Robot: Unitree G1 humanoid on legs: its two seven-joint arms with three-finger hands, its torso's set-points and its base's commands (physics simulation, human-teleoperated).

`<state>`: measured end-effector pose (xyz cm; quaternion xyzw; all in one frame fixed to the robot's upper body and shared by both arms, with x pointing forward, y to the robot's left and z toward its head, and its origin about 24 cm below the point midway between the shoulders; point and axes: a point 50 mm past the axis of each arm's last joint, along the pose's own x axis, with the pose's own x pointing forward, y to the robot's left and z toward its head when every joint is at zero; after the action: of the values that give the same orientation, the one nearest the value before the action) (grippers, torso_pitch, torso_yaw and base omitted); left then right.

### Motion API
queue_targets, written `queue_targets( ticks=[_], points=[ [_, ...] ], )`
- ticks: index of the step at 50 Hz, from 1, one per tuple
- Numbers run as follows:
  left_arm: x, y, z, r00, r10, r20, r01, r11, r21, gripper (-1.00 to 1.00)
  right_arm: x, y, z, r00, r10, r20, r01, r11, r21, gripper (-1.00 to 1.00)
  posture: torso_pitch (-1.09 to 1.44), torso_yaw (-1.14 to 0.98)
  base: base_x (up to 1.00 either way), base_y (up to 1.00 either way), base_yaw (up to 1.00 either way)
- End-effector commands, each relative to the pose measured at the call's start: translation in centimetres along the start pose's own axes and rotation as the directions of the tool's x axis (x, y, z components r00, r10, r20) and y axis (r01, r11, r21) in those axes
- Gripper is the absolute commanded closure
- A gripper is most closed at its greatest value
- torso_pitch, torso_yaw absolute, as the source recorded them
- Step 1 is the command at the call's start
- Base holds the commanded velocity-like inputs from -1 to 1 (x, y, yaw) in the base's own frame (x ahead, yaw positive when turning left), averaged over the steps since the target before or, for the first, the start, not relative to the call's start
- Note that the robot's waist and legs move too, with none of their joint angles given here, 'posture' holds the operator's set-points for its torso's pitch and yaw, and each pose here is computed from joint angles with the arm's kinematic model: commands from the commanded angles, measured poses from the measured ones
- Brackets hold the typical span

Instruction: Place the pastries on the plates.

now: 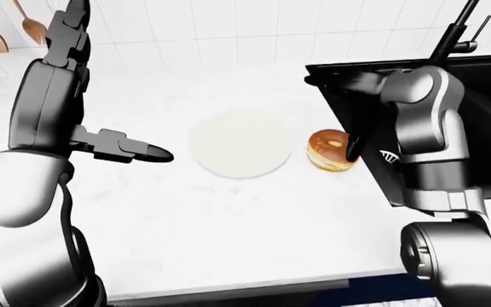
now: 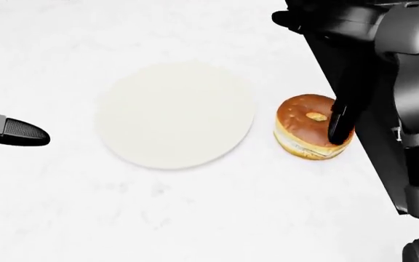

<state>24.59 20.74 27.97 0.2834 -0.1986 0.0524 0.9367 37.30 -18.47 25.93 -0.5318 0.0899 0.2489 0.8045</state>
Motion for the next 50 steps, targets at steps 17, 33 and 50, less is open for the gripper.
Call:
queue_targets(
  ticks=[17,33,50],
  points=[
    [-0.3,0.8,1.0,0.997,0.043,0.056,-0.045,0.999,0.027,-1.00,-1.3,1.3,-0.2,0.999,-0.032,-0.032,0.030,0.998,-0.051,-1.00,0.02,-0.09,0.00,0.00,0.00],
    [0.0,0.9,1.2,0.997,0.044,0.061,-0.046,0.999,0.027,-1.00,-1.4,2.1,-0.7,0.998,-0.021,-0.059,0.016,0.997,-0.079,-1.00,0.02,-0.09,0.00,0.00,0.00],
    [-0.2,1.0,1.0,0.997,0.049,0.057,-0.051,0.998,0.033,-1.00,-1.7,2.9,-0.9,0.997,0.016,-0.081,-0.023,0.995,-0.098,-0.31,0.02,-0.09,0.00,0.00,0.00]
  ],
)
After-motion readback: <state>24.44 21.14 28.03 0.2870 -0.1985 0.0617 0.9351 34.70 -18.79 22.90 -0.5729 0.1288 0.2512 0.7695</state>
